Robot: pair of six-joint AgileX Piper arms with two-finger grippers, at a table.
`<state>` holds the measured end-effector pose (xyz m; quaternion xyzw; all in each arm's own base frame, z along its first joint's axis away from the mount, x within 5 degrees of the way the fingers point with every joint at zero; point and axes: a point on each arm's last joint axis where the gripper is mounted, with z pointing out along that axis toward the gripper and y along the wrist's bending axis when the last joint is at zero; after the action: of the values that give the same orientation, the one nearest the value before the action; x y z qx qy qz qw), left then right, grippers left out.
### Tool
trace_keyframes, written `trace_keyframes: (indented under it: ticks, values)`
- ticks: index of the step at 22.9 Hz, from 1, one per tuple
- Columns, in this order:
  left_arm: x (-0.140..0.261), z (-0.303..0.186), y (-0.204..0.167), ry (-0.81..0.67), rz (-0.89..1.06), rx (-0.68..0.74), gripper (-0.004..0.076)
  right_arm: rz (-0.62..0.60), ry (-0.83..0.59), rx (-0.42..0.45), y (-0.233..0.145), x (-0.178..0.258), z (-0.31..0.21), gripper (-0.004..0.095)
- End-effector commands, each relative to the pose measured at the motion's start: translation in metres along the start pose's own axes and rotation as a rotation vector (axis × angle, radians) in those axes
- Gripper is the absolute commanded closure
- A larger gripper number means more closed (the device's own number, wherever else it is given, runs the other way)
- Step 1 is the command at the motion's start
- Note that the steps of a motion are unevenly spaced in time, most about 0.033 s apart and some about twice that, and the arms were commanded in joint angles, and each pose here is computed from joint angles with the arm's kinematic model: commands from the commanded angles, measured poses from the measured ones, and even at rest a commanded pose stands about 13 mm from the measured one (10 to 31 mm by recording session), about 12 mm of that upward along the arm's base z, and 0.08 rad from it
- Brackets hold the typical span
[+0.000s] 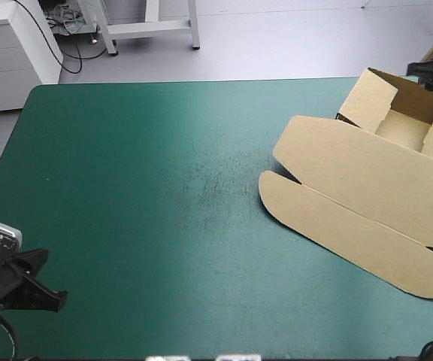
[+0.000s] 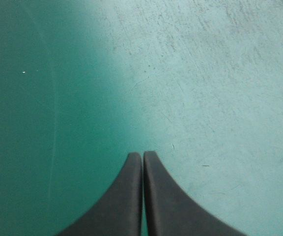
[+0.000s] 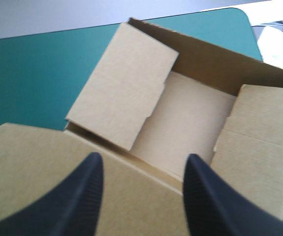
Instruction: Fold the box
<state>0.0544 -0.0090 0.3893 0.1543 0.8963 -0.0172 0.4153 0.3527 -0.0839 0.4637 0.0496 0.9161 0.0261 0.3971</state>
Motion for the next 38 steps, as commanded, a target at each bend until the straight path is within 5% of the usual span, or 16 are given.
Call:
trace_keyframes:
  ticks: [1, 7, 13, 22, 38]
  values:
    - [-0.004, -0.003, 0.004, 0.0, 0.003, -0.033, 0.0734, -0.131, -0.055, -0.091, 0.044, 0.014, -0.036, 0.0891]
    - [-0.003, -0.003, 0.004, 0.001, 0.005, -0.04, 0.0734, -0.289, -0.009, -0.281, 0.114, 0.084, -0.04, 0.0927]
    - [-0.003, -0.002, 0.004, 0.006, 0.005, -0.038, 0.0734, -0.395, -0.107, -0.365, 0.135, 0.136, -0.07, 0.0927]
    - [0.016, 0.01, 0.001, 0.015, 0.009, -0.03, 0.0734, -0.359, -0.414, -0.404, 0.111, 0.215, -0.127, 0.0927]
    - [0.113, 0.019, -0.01, -0.41, -0.051, 0.074, 0.0734, -0.403, -0.614, -0.372, 0.075, 0.319, -0.142, 0.0927]
